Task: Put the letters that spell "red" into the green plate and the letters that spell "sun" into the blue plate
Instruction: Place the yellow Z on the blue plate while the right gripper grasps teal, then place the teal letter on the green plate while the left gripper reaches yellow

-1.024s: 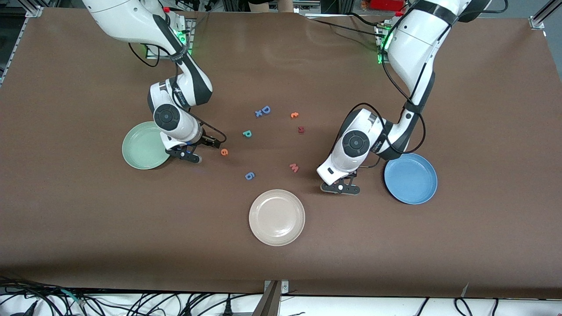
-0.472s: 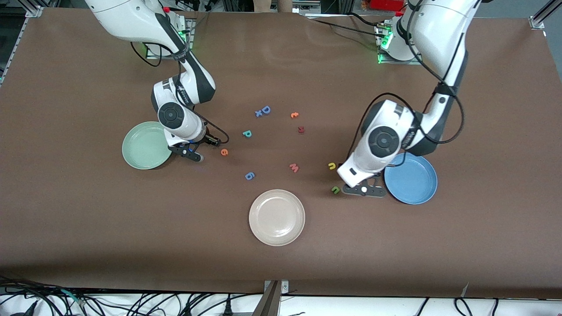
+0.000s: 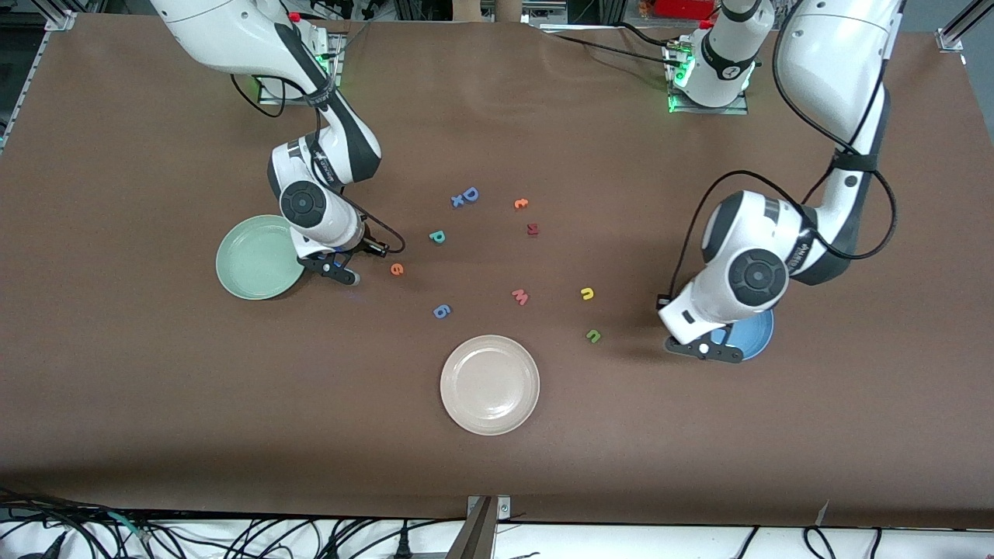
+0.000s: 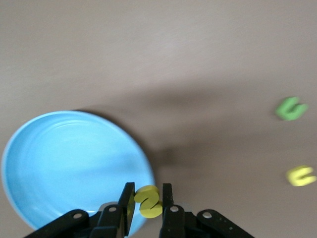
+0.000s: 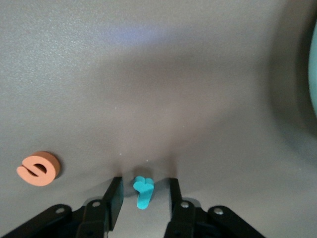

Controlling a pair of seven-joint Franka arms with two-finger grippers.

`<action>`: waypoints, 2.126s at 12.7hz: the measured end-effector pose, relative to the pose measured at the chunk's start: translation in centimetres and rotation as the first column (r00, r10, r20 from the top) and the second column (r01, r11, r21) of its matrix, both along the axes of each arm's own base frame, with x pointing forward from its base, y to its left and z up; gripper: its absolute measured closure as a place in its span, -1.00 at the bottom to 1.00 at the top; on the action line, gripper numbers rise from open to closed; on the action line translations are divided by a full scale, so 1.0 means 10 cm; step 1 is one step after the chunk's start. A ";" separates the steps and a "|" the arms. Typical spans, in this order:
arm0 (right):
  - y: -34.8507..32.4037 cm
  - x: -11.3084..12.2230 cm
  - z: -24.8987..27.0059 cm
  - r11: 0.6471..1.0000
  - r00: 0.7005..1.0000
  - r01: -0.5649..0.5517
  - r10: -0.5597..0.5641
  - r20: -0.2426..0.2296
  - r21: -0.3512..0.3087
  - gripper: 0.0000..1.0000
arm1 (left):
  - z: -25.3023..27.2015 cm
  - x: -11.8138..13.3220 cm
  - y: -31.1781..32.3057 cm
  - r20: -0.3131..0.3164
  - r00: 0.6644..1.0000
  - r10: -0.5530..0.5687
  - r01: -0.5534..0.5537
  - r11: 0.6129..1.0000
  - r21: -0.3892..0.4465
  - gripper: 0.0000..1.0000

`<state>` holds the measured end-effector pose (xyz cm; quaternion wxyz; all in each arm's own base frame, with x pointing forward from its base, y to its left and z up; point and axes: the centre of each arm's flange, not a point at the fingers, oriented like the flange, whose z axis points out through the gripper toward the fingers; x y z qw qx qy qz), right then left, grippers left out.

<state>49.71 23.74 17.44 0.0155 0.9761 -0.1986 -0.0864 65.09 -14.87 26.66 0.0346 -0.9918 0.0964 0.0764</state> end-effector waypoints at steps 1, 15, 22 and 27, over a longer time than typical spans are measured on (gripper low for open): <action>0.00 0.00 0.00 1.000 1.000 0.000 0.000 0.000 0.000 0.12 | -0.10 -0.01 0.16 -0.022 1.000 -0.010 0.010 1.000 0.001 0.48; 0.02 -0.01 0.01 1.000 1.000 -0.001 0.001 0.002 0.003 0.65 | -0.73 -0.06 0.56 -0.113 0.993 -0.020 0.025 0.999 0.041 0.01; -0.27 0.38 0.88 0.999 0.995 -0.012 0.008 -0.096 -0.043 0.65 | -0.27 -0.01 0.12 -0.064 0.995 -0.076 0.076 0.997 0.004 -1.00; -1.58 0.66 0.96 0.985 0.976 -0.170 0.167 -0.139 -0.007 0.65 | -0.04 -0.27 -0.84 -0.062 0.998 0.026 -0.030 0.997 -0.068 -1.00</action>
